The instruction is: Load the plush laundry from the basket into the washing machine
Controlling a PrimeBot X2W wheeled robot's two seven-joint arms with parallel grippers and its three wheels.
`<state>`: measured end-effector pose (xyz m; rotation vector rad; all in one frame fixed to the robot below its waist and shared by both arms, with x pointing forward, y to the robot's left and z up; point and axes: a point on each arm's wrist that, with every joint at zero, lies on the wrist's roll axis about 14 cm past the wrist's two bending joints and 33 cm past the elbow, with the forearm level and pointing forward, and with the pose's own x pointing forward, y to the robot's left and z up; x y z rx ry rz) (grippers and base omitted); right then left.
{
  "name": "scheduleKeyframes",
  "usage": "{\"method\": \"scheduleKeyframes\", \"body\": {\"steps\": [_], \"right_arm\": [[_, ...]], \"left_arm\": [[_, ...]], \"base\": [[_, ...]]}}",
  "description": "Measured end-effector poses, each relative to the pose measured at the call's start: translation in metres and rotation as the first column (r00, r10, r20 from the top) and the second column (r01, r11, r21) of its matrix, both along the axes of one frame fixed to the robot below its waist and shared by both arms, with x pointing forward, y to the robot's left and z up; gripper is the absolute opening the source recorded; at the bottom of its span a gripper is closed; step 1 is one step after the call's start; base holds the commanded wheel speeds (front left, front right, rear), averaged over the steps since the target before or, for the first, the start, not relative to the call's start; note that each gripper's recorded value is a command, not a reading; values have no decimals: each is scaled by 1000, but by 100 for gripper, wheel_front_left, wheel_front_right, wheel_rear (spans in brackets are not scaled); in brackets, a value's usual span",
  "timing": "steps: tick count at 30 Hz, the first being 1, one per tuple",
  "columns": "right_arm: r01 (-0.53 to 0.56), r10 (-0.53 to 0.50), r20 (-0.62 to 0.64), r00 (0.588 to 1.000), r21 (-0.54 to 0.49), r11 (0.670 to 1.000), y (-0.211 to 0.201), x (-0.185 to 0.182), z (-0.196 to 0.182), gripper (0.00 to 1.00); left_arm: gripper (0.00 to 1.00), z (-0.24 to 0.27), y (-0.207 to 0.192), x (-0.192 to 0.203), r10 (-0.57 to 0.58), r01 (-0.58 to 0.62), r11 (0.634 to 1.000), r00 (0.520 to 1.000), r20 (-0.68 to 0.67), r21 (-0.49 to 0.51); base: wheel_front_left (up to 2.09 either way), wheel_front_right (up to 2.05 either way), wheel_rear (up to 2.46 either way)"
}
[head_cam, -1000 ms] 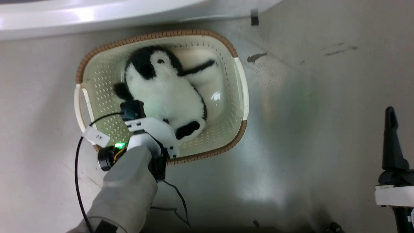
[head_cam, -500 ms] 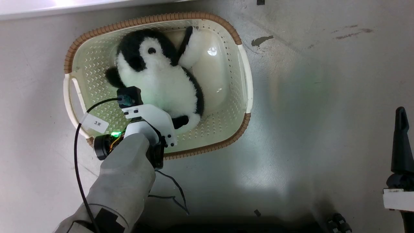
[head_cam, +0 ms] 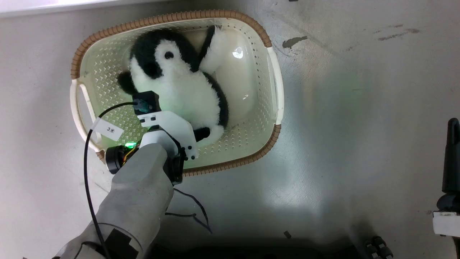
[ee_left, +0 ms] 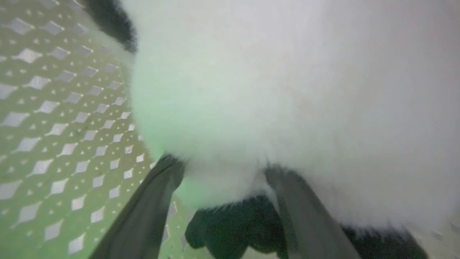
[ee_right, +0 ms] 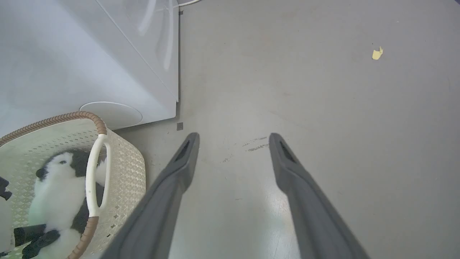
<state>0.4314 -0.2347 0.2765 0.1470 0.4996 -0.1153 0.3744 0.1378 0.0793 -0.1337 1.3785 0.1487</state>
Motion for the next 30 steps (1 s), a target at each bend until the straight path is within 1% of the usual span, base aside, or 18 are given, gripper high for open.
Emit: {"method": "scheduleKeyframes", "body": {"steps": [1, 3, 11, 20, 23, 30], "right_arm": [[-1, 1, 0, 1000, 0, 1000, 0, 0, 0, 100], [-2, 2, 1, 1000, 2, 1000, 1, 0, 0, 100], [-2, 2, 10, 1000, 3, 1000, 1, 2, 4, 100], [-16, 16, 22, 1000, 21, 1000, 8, 5, 7, 100], [-28, 26, 37, 999, 38, 999, 14, 8, 11, 100], [-59, 51, 99, 994, 80, 995, 29, 21, 29, 100]], "left_arm": [[0, 0, -1, 1, -5, 5, 1000, 1000, 4, -8], [0, 1, -4, 4, -11, 12, 1000, 1000, 23, -22], [0, 6, -6, 14, 32, -28, 999, 996, 83, -45], [0, 19, -13, 32, 85, -65, 991, 981, 174, -117], [0, 29, -17, 40, 72, -42, 989, 973, 220, -141], [0, 58, -16, 50, 68, -18, 987, 948, 312, -161]], "base": [[0, 0, 0], [0, 0, 0], [0, 0, 0], [0, 0, 0], [0, 0, 0], [0, 0, 0]]}}
